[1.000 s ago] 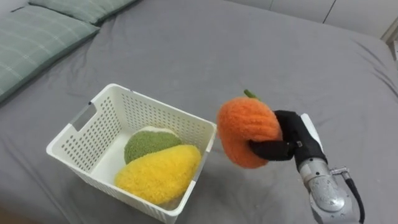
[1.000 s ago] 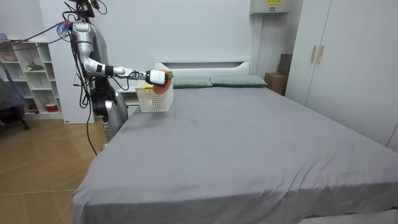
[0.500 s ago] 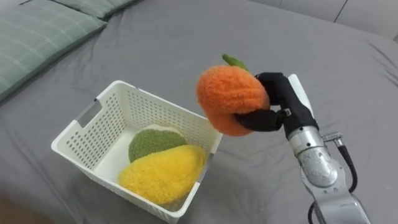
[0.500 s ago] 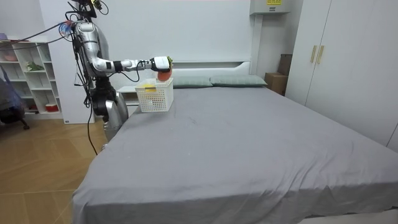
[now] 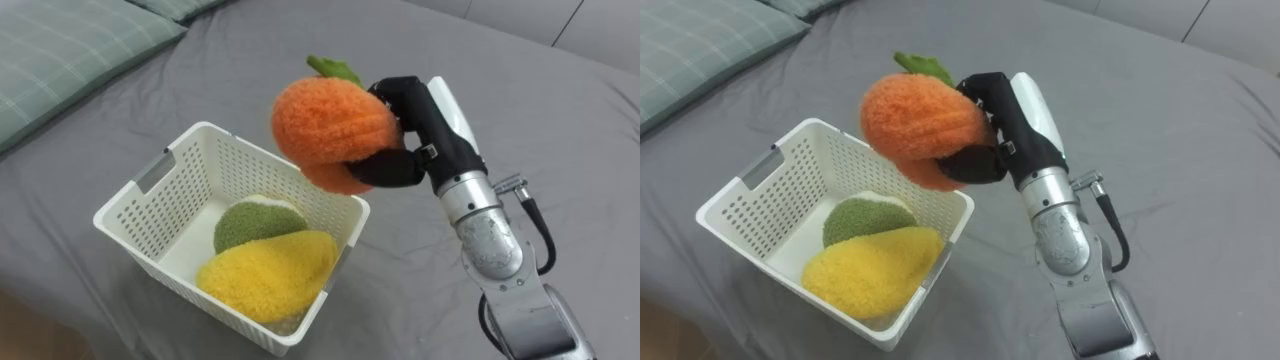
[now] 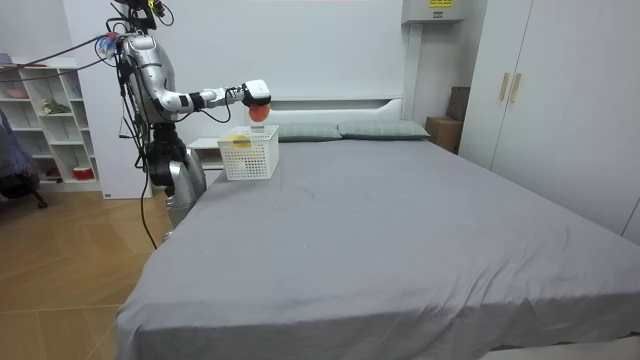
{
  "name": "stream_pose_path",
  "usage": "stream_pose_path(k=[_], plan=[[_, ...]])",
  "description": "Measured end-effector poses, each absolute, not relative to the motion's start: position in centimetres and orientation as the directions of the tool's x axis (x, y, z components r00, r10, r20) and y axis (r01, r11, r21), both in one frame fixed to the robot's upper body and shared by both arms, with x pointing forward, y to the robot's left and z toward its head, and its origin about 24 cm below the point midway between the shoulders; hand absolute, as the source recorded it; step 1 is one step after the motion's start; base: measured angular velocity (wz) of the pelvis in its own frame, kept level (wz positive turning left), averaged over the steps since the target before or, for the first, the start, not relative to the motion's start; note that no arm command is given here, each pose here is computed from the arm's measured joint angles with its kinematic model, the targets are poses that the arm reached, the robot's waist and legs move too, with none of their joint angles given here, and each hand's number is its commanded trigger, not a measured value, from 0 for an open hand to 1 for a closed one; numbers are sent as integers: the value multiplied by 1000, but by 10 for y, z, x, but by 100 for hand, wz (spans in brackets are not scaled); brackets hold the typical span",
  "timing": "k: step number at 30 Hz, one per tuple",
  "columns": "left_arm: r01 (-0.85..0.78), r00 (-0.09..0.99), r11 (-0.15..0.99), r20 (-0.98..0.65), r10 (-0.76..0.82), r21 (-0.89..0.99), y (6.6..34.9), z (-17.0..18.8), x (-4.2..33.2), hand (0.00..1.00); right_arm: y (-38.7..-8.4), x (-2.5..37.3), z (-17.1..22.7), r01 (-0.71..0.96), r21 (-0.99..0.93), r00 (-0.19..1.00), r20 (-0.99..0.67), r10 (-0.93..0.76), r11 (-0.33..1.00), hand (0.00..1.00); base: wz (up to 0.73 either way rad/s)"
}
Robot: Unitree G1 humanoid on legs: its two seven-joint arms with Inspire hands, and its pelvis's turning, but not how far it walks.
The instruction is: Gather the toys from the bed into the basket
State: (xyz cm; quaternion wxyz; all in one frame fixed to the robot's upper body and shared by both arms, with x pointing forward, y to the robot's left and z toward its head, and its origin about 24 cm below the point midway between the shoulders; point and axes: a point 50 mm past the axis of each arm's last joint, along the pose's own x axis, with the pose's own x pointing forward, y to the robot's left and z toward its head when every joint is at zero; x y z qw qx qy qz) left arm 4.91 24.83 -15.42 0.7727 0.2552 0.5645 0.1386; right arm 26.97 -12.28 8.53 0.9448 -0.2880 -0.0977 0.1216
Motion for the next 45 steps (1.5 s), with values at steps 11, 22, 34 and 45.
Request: stream_pose_path(k=[11, 22, 34, 45], plan=[[132, 337, 790, -777, 532, 598, 255, -151, 52, 0, -106, 277, 79, -251, -598, 937, 48, 346, 761, 0, 9], [162, 292, 783, -787, 543, 600, 257, -153, 45, 0, -109, 281, 52, -300, -614, 944, -83, 318, 730, 0, 5], [157, 303, 780, -781, 546, 605, 257, -152, 47, 0, -108, 282, 53, -299, -631, 943, -82, 322, 715, 0, 0], [152, 309, 780, -779, 546, 607, 257, -151, 50, 0, -112, 283, 45, -294, -634, 949, -107, 296, 715, 0, 0]])
